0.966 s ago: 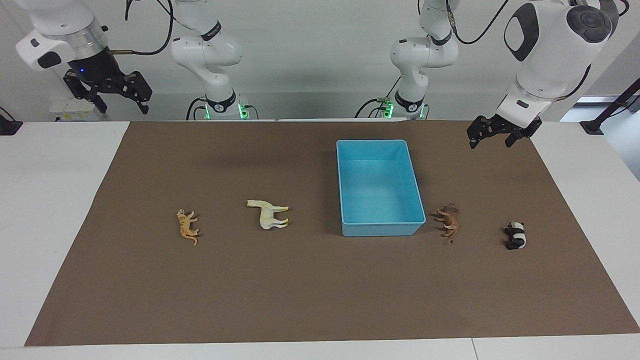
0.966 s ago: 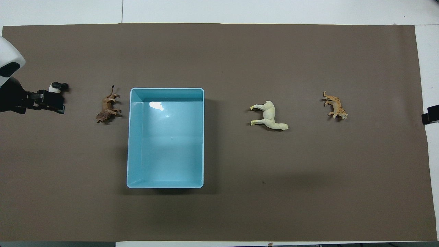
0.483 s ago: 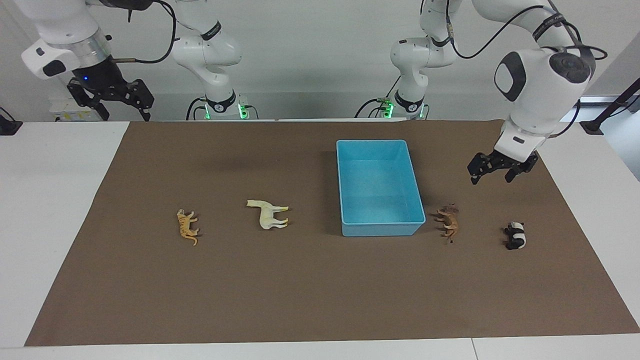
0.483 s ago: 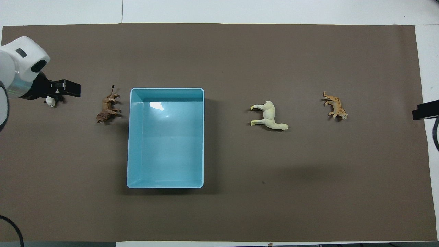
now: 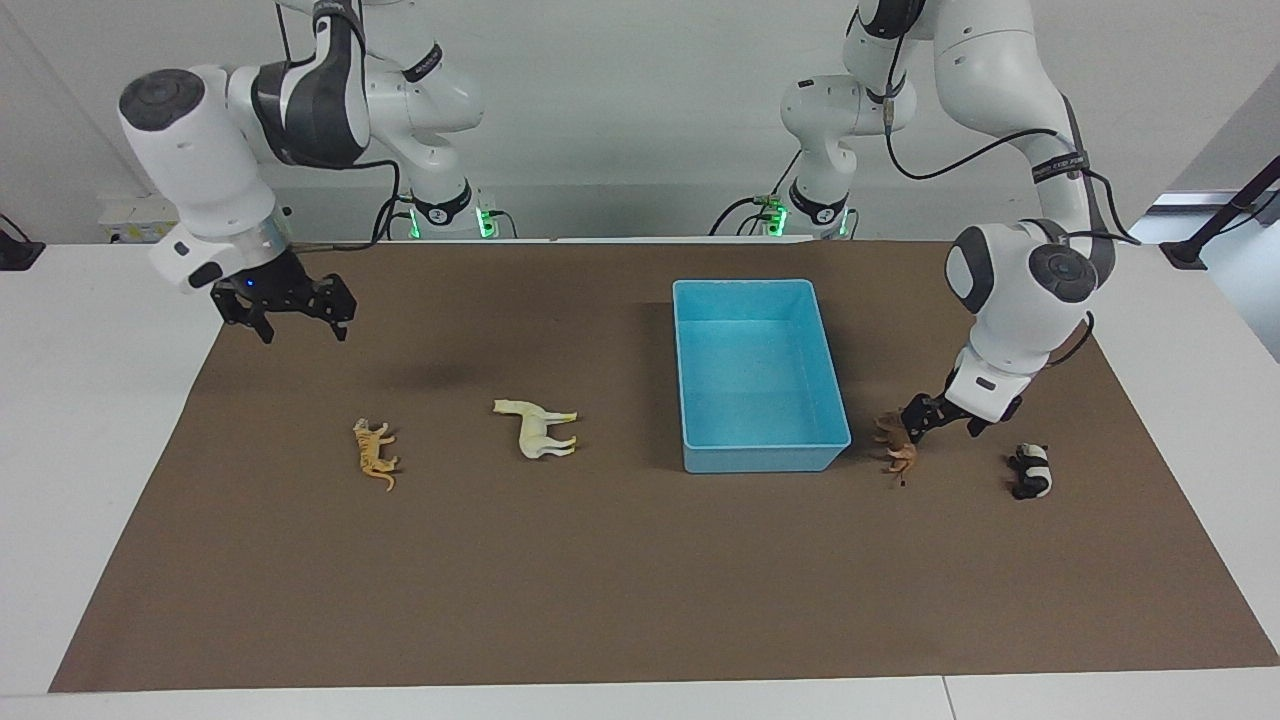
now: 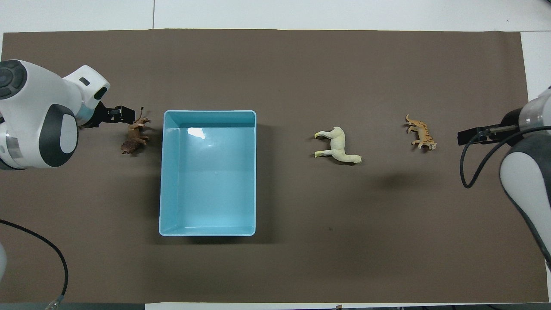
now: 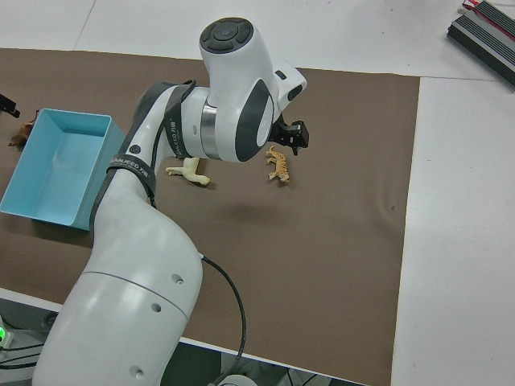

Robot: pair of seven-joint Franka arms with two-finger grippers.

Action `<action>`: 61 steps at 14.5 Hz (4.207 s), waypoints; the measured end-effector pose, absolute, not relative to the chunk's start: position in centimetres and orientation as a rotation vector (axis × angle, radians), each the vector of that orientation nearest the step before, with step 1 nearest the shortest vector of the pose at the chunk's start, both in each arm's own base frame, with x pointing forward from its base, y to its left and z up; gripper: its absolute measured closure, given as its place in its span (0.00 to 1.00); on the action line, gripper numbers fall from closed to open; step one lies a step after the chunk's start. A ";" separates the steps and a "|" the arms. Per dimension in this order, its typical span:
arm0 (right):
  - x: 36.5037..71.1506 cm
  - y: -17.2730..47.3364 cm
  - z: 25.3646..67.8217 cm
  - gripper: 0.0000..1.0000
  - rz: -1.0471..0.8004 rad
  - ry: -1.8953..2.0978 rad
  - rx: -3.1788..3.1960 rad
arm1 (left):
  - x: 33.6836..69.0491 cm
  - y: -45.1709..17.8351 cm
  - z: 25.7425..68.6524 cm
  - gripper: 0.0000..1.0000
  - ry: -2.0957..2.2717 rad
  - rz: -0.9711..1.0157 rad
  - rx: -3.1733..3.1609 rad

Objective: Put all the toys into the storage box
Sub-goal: 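Grasp the horse with the left gripper while the right gripper grasps the deer, then drop the brown horse into the blue box with the left gripper, then lower the deer into the box with the right gripper while the left gripper withdraws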

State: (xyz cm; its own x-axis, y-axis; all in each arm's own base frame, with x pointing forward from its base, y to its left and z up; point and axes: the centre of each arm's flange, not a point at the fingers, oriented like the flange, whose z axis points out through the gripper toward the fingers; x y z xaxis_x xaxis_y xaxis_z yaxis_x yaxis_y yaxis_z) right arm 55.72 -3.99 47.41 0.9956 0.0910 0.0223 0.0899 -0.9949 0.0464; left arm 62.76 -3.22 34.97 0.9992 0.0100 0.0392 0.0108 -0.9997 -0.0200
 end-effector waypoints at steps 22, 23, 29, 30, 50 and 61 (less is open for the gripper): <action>60.1 -1.0 29.1 0.00 0.027 0.647 3.014 | 62.8 -4.9 34.8 0.69 -0.087 0.102 -3.145; 60.0 -1.0 28.9 0.00 0.020 0.645 3.016 | 63.6 -5.1 37.6 0.69 -0.103 0.131 -3.152; 59.1 -1.8 28.0 0.22 -0.007 0.594 3.054 | 63.7 -8.3 48.2 0.69 -0.365 0.202 -3.187; 59.1 -1.9 28.4 0.31 0.003 0.582 3.060 | 63.1 -10.7 48.4 0.69 -0.418 0.208 -3.182; 56.5 28.8 59.8 0.43 0.074 -0.029 3.293 | 60.5 2.1 44.0 0.00 -0.062 -0.106 -3.106; 50.6 55.3 42.2 0.38 0.242 -0.057 3.371 | 65.5 11.3 33.9 0.00 0.087 -0.240 -3.073</action>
